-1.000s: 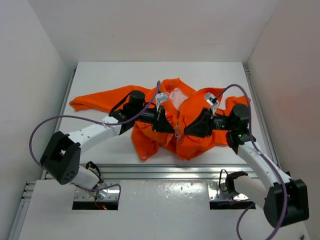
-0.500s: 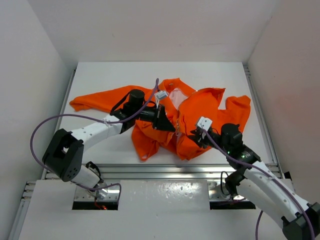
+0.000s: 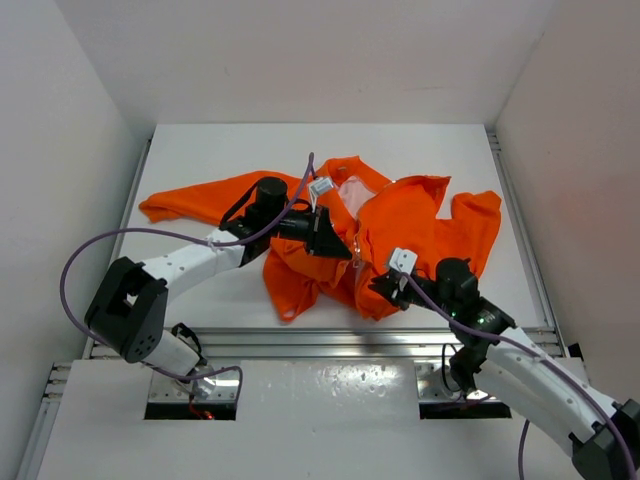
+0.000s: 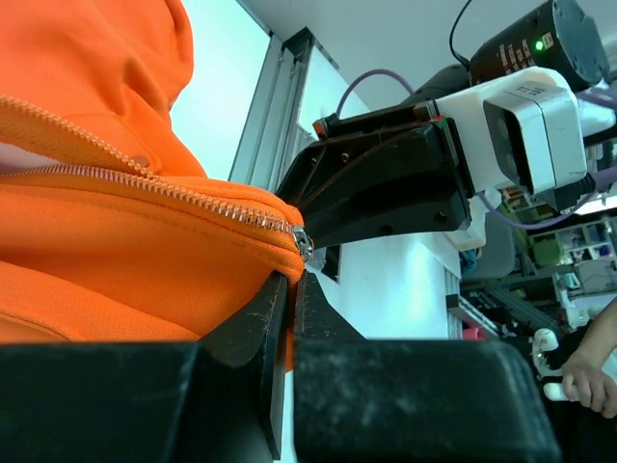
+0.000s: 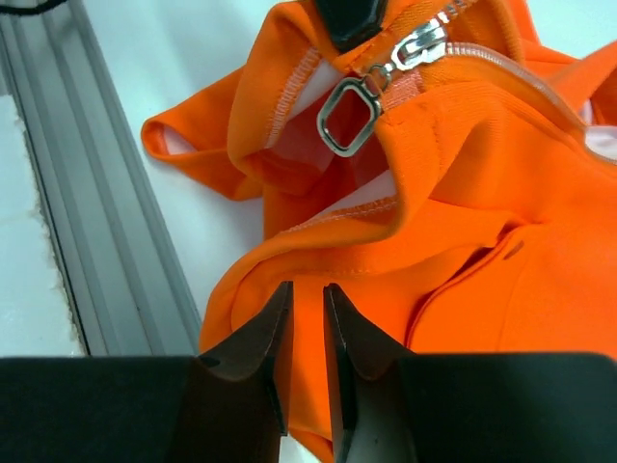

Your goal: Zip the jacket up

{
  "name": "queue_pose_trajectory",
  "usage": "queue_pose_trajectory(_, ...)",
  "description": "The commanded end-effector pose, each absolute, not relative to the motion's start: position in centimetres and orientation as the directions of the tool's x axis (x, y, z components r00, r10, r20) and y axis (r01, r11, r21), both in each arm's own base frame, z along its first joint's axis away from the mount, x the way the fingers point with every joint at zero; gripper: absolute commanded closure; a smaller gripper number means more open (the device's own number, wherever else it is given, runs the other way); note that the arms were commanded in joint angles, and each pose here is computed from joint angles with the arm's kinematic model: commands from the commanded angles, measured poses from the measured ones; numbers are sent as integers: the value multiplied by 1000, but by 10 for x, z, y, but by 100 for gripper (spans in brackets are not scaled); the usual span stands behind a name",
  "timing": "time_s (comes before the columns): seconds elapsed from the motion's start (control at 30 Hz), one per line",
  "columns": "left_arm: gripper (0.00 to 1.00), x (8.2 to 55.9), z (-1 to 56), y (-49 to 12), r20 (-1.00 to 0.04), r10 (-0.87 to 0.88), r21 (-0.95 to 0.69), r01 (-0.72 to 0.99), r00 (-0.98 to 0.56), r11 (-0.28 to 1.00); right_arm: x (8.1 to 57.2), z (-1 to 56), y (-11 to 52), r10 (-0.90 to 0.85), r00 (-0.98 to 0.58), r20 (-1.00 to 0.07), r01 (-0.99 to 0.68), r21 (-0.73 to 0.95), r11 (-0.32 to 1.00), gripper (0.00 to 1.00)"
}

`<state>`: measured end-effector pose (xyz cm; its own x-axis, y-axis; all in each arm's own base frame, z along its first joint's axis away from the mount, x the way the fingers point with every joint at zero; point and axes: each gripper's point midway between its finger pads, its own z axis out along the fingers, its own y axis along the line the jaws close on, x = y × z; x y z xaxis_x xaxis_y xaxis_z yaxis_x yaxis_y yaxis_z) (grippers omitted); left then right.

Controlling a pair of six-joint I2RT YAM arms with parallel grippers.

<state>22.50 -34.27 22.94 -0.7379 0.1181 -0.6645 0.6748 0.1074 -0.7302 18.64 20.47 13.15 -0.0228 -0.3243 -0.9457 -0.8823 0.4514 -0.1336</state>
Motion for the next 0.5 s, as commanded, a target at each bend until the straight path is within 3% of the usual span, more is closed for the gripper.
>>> queue_pose_trajectory(0.0, 100, 230, 248, -345, -686, 84, -720, 690, -723, 66, 195, 144, 198, -307, 19, -952, -831, -185, 524, 82)
queue_pose_trajectory(0.1, 100, 231, 249, -346, -677, 76, -730, 681, -732, 62, 203, 152, 196, -343, 163, -925, -787, -331, 520, 90)
queue_pose_trajectory(0.2, 100, 232, 247, -347, -655, 75, -749, 659, -752, 65, 207, 172, 205, -326, 291, -900, -758, -424, 495, 89)
queue_pose_trajectory(0.27, 100, 233, 250, -348, -661, 67, -745, 665, -747, 57, 200, 188, 218, -281, 275, -919, -810, -379, 447, 87)
queue_pose_trajectory(0.3, 100, 233, 250, -348, -661, 67, -745, 664, -747, 57, 191, 180, 221, -270, 173, -947, -854, -280, 438, 84)
queue_pose_trajectory(0.37, 100, 236, 252, -346, -668, 56, -739, 671, -742, 59, 152, 173, 236, -242, -27, -970, -955, -47, 291, 80)
queue_pose_trajectory(0.47, 100, 240, 252, -344, -668, 49, -739, 670, -742, 65, 124, 171, 246, -204, -191, -960, -968, 149, 202, 78)
